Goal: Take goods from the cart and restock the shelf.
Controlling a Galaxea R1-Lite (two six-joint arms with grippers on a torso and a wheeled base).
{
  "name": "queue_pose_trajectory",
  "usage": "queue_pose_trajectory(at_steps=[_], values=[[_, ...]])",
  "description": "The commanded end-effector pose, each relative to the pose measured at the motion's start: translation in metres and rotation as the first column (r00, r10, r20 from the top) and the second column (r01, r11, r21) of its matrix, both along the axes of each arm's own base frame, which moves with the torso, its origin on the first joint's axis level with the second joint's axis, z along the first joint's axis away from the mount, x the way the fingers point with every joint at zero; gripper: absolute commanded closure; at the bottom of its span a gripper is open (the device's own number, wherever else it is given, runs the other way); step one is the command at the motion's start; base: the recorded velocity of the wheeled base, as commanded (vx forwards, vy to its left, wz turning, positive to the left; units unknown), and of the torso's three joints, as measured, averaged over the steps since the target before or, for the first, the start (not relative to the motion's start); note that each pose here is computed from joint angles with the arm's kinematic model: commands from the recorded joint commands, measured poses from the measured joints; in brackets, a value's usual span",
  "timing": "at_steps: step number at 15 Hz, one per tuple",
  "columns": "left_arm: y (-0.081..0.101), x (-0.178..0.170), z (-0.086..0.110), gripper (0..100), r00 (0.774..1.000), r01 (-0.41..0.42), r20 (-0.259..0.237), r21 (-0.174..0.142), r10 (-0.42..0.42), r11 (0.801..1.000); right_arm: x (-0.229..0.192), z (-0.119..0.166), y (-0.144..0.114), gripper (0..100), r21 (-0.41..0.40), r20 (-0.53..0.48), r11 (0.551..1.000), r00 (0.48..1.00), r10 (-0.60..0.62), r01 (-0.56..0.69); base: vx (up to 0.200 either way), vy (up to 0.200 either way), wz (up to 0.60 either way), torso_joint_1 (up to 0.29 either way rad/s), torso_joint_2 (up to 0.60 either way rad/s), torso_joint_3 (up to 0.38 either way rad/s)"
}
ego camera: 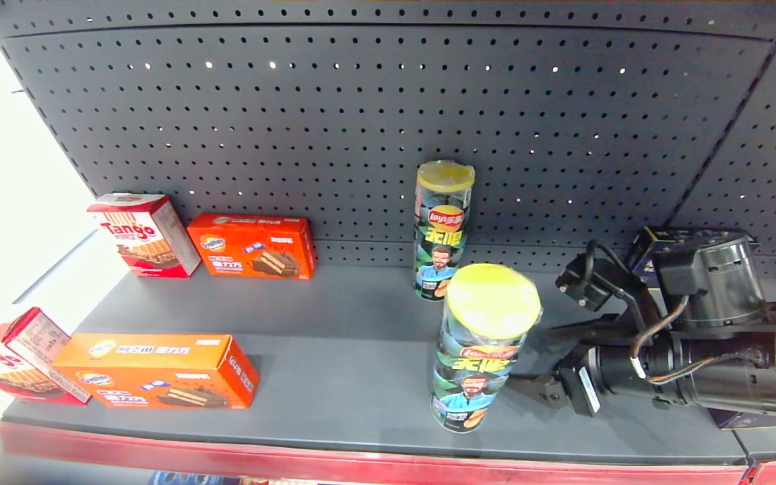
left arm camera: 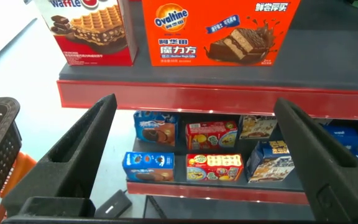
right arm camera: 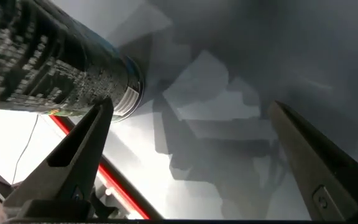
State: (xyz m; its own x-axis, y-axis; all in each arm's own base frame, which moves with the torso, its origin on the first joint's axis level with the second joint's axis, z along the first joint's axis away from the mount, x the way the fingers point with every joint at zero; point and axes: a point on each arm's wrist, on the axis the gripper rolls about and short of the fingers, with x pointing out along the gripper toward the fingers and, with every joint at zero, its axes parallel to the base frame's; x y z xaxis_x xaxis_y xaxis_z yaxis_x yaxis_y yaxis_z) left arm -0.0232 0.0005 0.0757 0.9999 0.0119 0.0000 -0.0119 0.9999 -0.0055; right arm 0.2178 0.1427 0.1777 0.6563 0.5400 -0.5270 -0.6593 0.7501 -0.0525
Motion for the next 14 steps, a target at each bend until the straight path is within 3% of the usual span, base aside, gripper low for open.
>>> queue_pose_trajectory(at_steps=[1,14], values=[[0.0,0.0001,0.0001,0,1.0,0.0,-0.002,-0.001,0.0,1.0,0.0033,-0.0044,0.0067,0,-0.006,-0.009,1.0,1.0,0.015,-0.015,0.0,0.0,0.0,0.0,0.0,0.0],[0.0,0.0001,0.0001,0,1.0,0.001,-0.002,-0.001,-0.001,1.0,0.003,-0.007,0.0166,0,-0.006,-0.009,0.999,0.999,0.046,-0.046,0.0,0.0,0.0,0.0,0.0,0.0]])
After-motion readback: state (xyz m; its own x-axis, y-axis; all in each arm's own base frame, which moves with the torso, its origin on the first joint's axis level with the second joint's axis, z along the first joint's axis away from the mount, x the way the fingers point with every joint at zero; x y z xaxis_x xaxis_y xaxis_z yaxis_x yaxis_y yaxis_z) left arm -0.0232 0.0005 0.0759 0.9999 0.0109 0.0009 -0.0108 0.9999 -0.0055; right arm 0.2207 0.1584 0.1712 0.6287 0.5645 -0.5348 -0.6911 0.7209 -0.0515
